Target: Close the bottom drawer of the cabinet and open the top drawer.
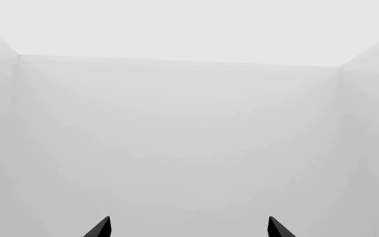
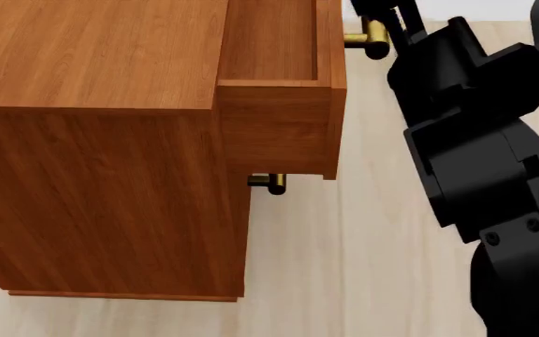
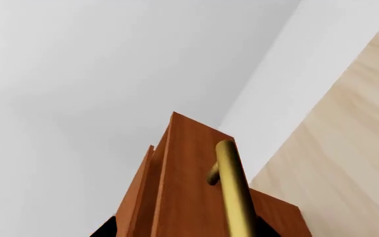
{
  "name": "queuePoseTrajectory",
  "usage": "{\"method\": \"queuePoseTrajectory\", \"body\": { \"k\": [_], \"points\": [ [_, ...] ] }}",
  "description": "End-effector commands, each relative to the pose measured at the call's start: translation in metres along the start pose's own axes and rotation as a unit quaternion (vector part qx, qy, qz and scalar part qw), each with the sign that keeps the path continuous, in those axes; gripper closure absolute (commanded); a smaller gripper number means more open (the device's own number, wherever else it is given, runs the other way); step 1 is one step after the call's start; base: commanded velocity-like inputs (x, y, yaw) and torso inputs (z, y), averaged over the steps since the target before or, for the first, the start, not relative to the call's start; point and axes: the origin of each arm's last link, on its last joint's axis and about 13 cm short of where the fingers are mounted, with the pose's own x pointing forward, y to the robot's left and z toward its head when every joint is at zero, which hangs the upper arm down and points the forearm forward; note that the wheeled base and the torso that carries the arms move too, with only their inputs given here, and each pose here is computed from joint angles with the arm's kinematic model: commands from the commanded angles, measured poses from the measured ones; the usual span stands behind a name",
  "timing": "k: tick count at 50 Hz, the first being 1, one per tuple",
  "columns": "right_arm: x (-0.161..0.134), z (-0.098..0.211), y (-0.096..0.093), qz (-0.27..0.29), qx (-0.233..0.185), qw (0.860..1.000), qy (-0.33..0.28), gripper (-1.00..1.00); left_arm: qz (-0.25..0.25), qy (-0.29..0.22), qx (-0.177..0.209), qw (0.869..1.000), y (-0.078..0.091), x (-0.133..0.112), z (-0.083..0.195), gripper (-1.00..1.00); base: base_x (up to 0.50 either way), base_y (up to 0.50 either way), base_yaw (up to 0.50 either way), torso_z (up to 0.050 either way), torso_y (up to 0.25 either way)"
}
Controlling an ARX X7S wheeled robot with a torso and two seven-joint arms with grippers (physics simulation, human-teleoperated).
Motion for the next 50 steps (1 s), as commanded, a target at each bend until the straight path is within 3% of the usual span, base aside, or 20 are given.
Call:
{"method": "queuePoseTrajectory", "body": {
  "k": [1, 34, 35, 36, 42, 50],
  "points": [
    [-0.003, 0.008, 0.005, 0.018, 0.009, 1.0, -0.015, -1.0, -0.001, 0.0, 0.001, 1.0, 0.0, 0.001, 0.0, -1.0, 0.0, 0.0, 0.0, 0.0, 0.0],
    [-0.018, 0.028, 0.024, 0.027, -0.018, 0.998, -0.054, -1.0, -0.004, -0.002, 0.001, 1.0, -0.001, 0.002, 0.001, -1.0, 0.0, 0.0, 0.0, 0.0, 0.0],
    [-0.019, 0.029, 0.026, 0.02, -0.046, 0.997, -0.06, -1.0, -0.003, -0.002, 0.001, 1.0, -0.001, 0.002, 0.001, -1.0, 0.0, 0.0, 0.0, 0.0, 0.0],
    [-0.02, 0.03, 0.029, 0.025, -0.039, 0.997, -0.06, -1.0, -0.003, -0.002, 0.001, 1.0, -0.001, 0.002, 0.001, -1.0, 0.0, 0.0, 0.0, 0.0, 0.0],
    [-0.021, 0.036, 0.038, 0.007, -0.104, 0.993, -0.064, -1.0, -0.003, -0.002, 0.001, 1.0, -0.001, 0.002, 0.001, -1.0, 0.0, 0.0, 0.0, 0.0, 0.0],
    [-0.021, 0.038, 0.048, -0.003, -0.149, 0.987, -0.054, -1.0, -0.004, -0.002, -0.001, 1.0, -0.001, 0.002, 0.001, -1.0, 0.0, 0.0, 0.0, 0.0, 0.0]
  ]
}}
